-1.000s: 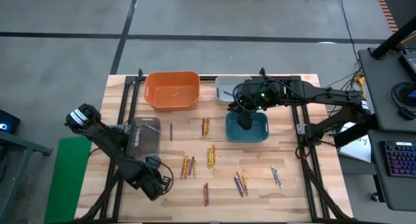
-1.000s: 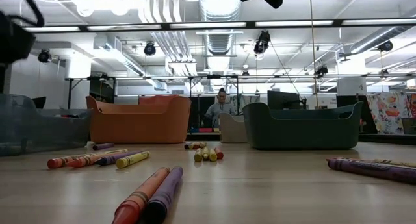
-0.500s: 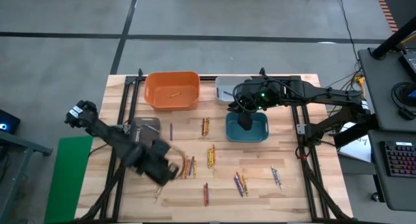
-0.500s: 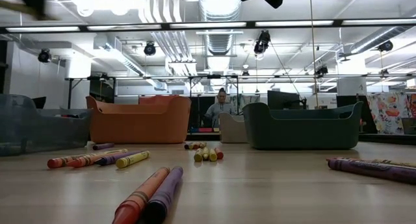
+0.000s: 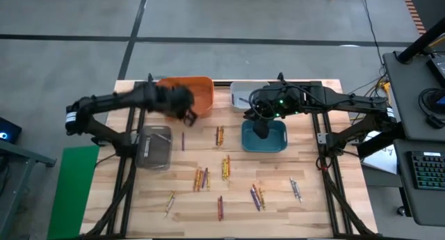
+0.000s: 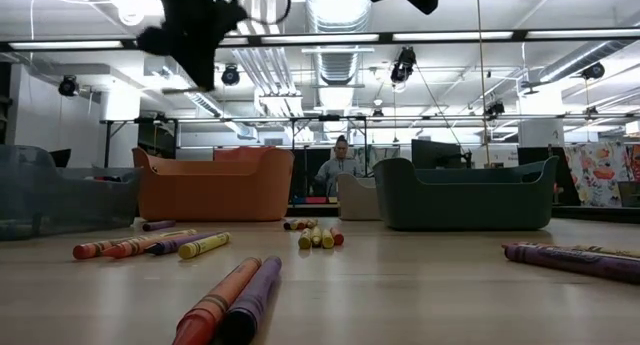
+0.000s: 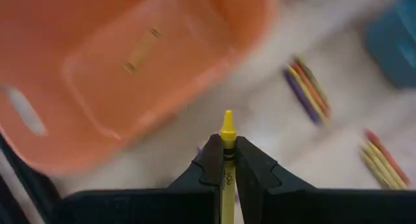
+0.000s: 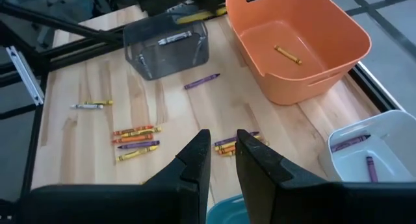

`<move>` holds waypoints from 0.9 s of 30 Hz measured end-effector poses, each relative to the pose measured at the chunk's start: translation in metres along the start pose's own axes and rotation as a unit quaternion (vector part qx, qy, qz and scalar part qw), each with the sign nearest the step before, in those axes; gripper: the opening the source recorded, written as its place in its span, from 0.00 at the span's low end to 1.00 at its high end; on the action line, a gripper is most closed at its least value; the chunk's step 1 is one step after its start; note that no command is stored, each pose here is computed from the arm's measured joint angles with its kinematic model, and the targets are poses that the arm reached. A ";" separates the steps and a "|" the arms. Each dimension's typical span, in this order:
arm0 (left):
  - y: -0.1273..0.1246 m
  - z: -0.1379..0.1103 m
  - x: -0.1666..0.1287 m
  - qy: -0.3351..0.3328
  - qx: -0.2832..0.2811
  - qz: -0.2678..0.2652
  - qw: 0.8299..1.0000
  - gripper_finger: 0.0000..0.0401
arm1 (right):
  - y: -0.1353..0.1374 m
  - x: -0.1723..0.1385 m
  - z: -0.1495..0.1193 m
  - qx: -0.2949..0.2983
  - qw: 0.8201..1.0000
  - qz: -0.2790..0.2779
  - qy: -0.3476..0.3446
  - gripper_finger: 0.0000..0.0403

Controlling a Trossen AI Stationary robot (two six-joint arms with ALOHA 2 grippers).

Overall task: Sort crayons
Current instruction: Put the yellow crayon into the orange bin

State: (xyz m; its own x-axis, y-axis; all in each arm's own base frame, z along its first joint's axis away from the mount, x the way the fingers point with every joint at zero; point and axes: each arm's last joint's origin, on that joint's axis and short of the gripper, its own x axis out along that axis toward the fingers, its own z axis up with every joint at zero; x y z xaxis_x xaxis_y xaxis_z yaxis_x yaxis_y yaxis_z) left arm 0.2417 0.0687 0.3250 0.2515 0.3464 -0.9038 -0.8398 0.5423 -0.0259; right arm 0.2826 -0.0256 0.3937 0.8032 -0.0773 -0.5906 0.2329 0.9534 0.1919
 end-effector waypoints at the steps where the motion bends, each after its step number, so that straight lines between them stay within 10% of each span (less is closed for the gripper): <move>1: 0.010 0.009 0.005 -0.002 -0.001 0.002 1.000 0.00 | 0.000 0.000 0.000 0.004 1.000 -0.004 -0.001 0.16; 13: 0.113 0.054 0.087 0.023 -0.079 -0.012 0.996 0.00 | -0.005 0.005 0.001 0.078 0.995 -0.067 -0.016 0.16; 27: 0.125 0.058 0.111 -0.015 -0.075 -0.003 0.997 0.10 | -0.003 0.006 -0.007 0.270 0.961 -0.068 0.005 0.16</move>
State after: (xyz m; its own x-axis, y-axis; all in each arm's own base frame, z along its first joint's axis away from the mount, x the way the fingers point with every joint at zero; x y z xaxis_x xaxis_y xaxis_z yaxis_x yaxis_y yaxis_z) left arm 0.1925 0.2198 0.2462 0.2697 0.3680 -0.8899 -0.9002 0.4244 -0.0974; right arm 0.2831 -0.0270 0.3839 0.7406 -0.1850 -0.6459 0.5876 0.6447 0.4891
